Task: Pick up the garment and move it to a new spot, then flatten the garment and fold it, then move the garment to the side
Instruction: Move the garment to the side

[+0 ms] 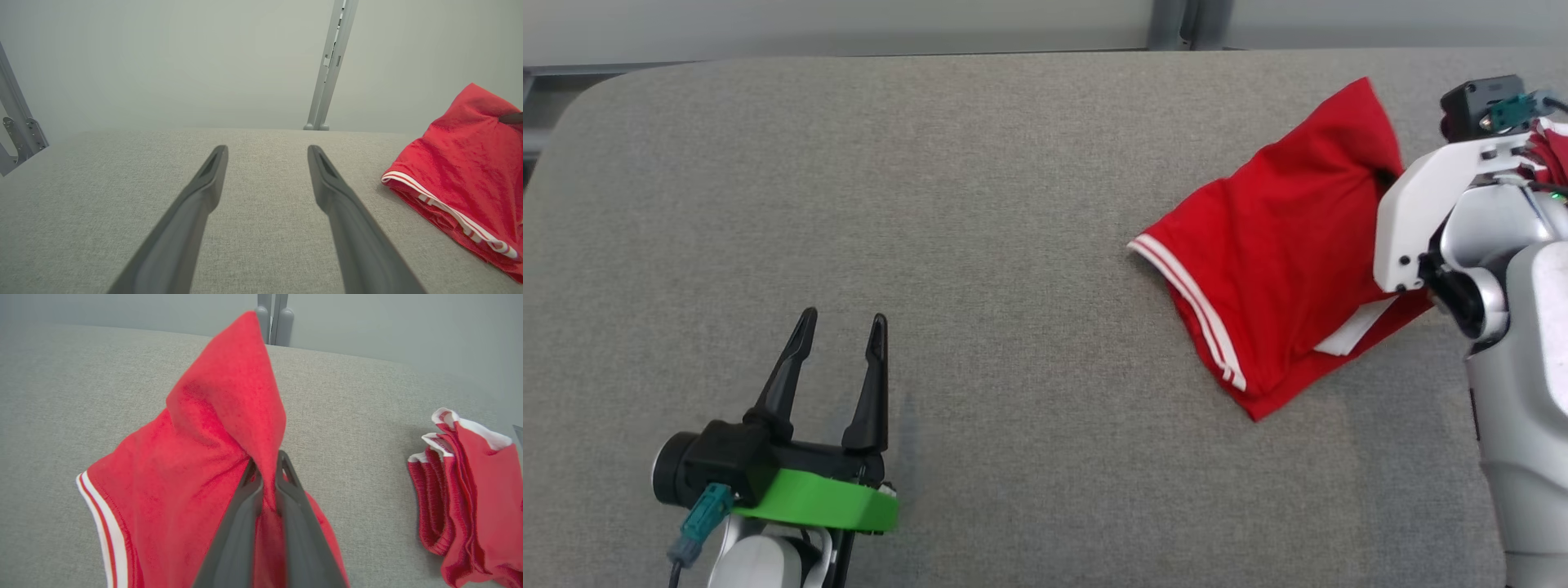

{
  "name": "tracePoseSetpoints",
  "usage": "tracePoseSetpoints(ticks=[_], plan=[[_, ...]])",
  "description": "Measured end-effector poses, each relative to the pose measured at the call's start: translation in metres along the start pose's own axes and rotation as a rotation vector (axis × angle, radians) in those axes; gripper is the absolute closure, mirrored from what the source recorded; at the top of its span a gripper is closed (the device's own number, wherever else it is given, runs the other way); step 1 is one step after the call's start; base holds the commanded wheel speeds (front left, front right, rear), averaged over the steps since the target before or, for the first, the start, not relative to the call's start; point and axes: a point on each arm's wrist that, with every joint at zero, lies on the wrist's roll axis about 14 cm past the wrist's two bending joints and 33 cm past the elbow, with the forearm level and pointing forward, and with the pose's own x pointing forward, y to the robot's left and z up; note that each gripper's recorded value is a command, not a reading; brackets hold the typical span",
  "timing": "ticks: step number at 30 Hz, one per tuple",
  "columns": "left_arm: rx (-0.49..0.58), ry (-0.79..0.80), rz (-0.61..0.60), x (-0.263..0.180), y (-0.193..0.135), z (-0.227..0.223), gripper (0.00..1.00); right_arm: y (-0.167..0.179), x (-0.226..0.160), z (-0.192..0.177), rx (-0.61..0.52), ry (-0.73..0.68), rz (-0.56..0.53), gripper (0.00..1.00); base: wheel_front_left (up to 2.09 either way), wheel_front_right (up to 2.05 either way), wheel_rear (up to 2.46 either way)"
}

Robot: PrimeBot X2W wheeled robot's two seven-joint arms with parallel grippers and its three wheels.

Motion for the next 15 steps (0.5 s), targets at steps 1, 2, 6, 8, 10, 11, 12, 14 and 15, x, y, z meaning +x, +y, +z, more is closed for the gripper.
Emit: tracePoseSetpoints(ticks=[1,2,6,8,10,11,12,14,15], plan=[[-0.001,-0.003,-0.012,0.004,-0.003,0.000,0.00,-0.010,0.000,0.000,-0.012,0.010,-0.021,1.00,0.00,0.00,0.00],[-0.004,-0.007,-0.023,0.009,-0.006,0.000,0.00,-0.019,0.000,-0.003,-0.023,0.026,-0.043,1.00,0.00,0.00,0.00],[-0.009,-0.009,-0.062,0.024,-0.017,-0.003,0.00,-0.056,-0.007,0.000,-0.046,0.032,-0.127,1.00,0.00,0.00,0.00],[-0.010,-0.006,-0.082,0.032,-0.022,-0.007,0.00,-0.070,-0.011,0.004,-0.044,0.022,-0.156,1.00,0.00,0.00,0.00],[-0.014,0.000,-0.103,0.039,-0.026,-0.011,0.00,-0.081,-0.015,0.007,-0.041,0.011,-0.181,1.00,0.00,0.00,0.00],[-0.021,0.003,-0.114,0.043,-0.029,-0.013,0.00,-0.088,-0.016,0.009,-0.038,0.007,-0.197,1.00,0.00,0.00,0.00],[-0.021,0.003,-0.114,0.043,-0.029,-0.013,0.00,-0.088,-0.016,0.009,-0.038,0.007,-0.197,1.00,0.00,0.00,0.00],[-0.029,0.009,-0.146,0.051,-0.038,-0.018,0.00,-0.103,-0.019,0.016,-0.024,-0.012,-0.231,1.00,0.00,0.00,0.00],[-0.032,0.011,-0.160,0.055,-0.042,-0.020,0.00,-0.110,-0.018,0.018,-0.018,-0.015,-0.245,1.00,0.00,0.00,0.00]])
